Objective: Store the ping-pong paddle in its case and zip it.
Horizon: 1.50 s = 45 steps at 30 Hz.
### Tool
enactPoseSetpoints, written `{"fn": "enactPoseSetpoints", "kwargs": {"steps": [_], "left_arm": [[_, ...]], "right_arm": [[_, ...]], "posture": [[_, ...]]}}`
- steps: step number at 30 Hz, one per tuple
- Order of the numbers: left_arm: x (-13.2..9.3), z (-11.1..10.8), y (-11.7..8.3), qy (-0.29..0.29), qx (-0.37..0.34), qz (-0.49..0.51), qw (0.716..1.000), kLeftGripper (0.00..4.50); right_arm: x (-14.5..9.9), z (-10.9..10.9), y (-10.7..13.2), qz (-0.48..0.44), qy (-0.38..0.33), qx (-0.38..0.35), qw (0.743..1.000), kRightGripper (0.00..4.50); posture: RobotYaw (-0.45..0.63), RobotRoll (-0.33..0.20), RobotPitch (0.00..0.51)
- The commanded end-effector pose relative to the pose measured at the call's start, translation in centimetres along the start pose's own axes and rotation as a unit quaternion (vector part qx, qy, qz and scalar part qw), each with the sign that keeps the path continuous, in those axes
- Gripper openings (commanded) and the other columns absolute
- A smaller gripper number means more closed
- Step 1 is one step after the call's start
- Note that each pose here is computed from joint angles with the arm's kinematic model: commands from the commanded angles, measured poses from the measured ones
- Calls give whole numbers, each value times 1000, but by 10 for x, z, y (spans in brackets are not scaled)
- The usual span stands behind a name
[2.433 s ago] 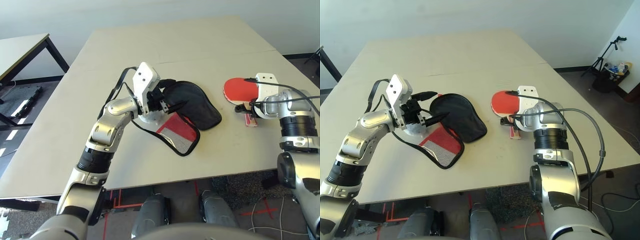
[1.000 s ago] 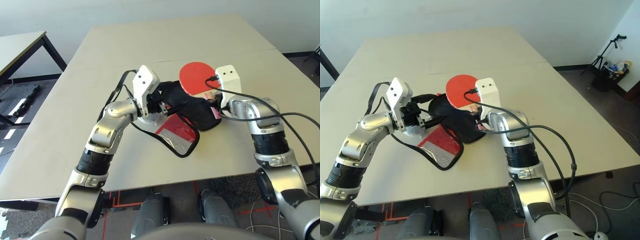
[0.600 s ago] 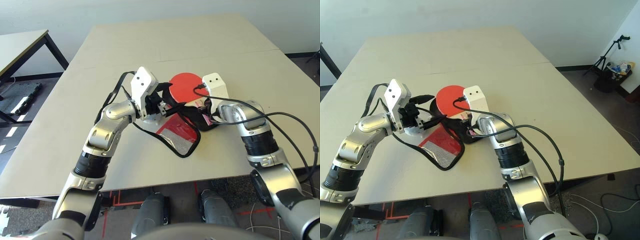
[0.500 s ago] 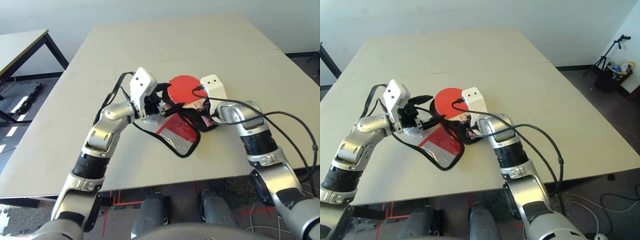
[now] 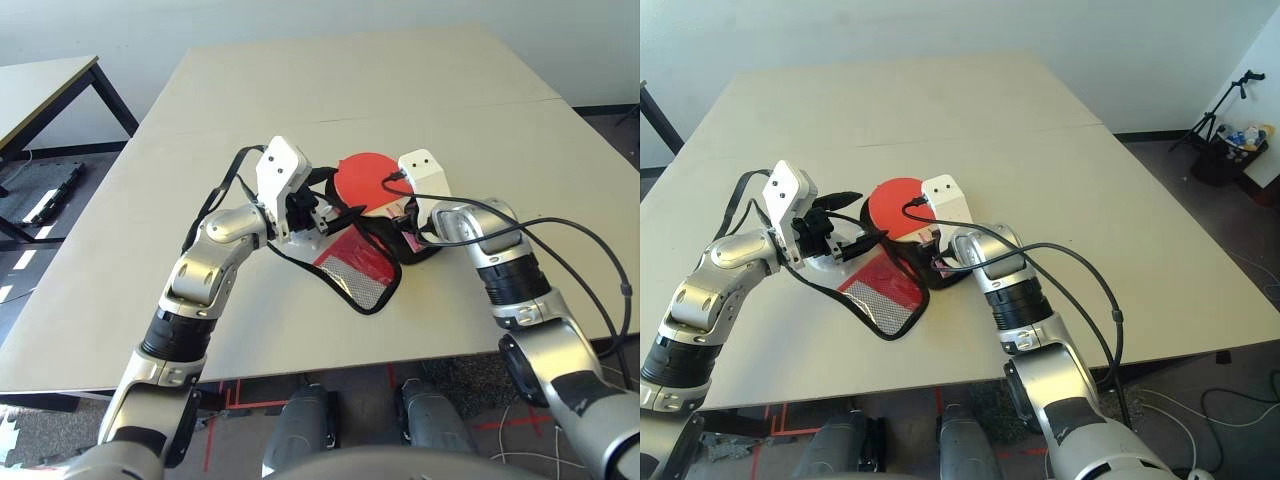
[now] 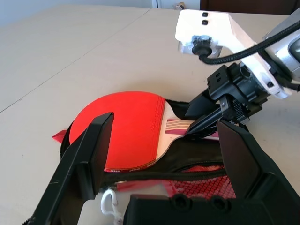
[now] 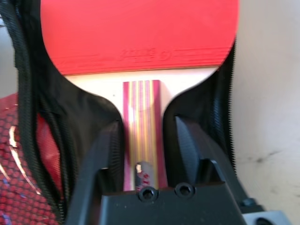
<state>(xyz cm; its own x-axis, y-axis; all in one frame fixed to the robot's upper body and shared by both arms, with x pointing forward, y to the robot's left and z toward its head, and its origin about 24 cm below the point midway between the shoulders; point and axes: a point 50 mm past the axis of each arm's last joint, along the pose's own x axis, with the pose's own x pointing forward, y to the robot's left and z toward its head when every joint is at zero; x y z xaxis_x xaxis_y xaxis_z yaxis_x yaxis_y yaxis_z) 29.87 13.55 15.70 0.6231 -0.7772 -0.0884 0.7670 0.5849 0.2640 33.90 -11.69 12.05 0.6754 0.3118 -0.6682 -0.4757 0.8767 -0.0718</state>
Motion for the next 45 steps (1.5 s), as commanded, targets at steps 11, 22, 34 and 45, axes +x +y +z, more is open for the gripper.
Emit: {"fn": "enactPoseSetpoints", "kwargs": {"steps": [11, 22, 34, 45], "left_arm": [[-7, 4, 9, 9, 19, 8, 1000, 4500], [-9, 4, 9, 13, 23, 11, 1000, 4500], [-9, 4, 7, 14, 23, 9, 1000, 4500], [-9, 3, 6, 17, 22, 7, 1000, 4500]], "right_arm": [[-19, 9, -26, 27, -32, -20, 999, 4467], [-5, 2, -7, 67, -8, -28, 997, 4467], [7, -9, -7, 68, 15, -32, 997, 1206], [4, -7, -18, 46, -3, -32, 998, 1870]], "posture": [[36, 0, 38], [50, 0, 47], [51, 0, 55], [52, 0, 55]]}}
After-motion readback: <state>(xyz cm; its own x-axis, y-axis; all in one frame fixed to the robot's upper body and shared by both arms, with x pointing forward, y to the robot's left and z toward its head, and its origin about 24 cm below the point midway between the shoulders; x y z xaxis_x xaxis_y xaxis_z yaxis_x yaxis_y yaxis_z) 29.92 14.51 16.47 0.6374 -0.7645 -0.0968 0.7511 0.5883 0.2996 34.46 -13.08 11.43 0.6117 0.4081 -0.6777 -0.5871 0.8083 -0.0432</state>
